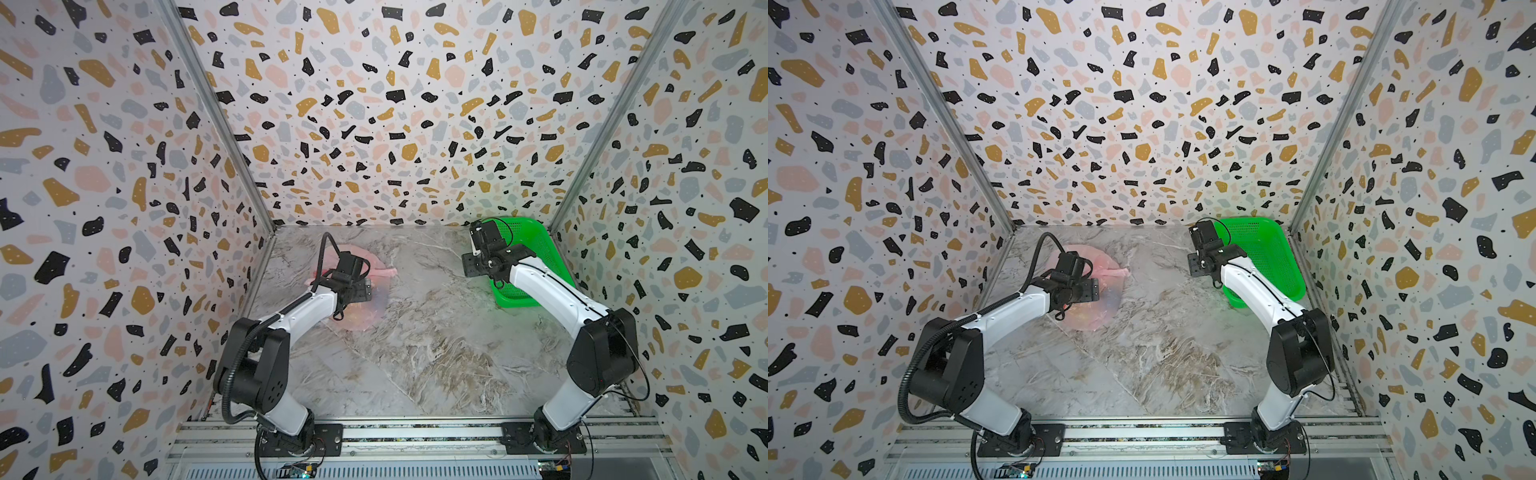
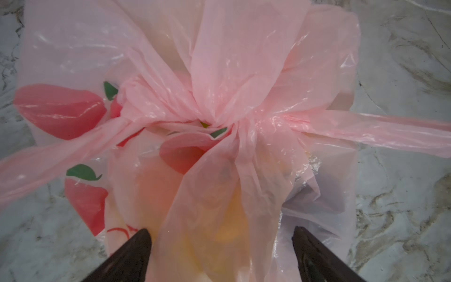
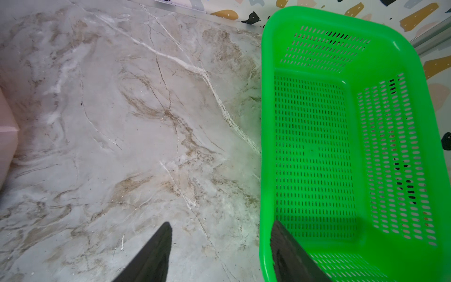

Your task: Untie the knot of the plastic bag and take out the fruit

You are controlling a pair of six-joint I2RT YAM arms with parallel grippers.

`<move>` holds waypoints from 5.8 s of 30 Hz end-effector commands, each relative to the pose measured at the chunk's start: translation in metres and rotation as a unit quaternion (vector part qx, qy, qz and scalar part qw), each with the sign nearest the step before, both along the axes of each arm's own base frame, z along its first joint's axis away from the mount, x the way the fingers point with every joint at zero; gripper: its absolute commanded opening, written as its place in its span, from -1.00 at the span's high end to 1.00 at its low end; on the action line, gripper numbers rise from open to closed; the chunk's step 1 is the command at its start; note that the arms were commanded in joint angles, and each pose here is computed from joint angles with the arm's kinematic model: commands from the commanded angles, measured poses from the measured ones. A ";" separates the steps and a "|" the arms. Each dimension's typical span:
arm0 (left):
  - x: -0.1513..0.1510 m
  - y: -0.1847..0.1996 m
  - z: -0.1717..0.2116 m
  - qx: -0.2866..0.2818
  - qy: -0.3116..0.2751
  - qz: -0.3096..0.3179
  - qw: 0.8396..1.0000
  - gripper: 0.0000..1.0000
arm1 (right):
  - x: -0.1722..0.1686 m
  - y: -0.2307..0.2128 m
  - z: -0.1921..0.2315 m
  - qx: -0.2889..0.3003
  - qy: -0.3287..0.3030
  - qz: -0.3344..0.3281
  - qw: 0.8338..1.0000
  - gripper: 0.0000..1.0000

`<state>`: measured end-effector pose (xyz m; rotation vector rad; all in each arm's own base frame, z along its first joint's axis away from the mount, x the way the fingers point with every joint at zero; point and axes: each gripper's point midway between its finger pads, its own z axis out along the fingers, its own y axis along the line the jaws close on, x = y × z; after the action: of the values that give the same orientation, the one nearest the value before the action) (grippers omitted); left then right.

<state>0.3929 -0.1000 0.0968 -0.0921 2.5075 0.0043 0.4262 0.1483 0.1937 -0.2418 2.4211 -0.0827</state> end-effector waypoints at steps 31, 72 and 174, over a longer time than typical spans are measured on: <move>-0.101 -0.170 0.007 0.001 -0.005 -0.391 0.920 1.00 | -0.026 -0.009 0.023 0.033 -0.012 0.014 0.999 -0.32; -0.152 -0.076 0.071 -0.017 -0.111 -0.205 0.972 -0.37 | -0.053 0.202 -0.071 0.185 0.183 0.294 0.920 0.08; -0.153 -0.155 0.079 0.059 -0.238 -0.497 0.832 1.00 | -0.182 0.138 -0.030 0.122 -0.069 0.511 0.848 1.00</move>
<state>0.2336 -0.2549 0.1632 1.1920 1.8158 -0.2525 0.2422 0.2838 0.1492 -1.3401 1.8767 0.6476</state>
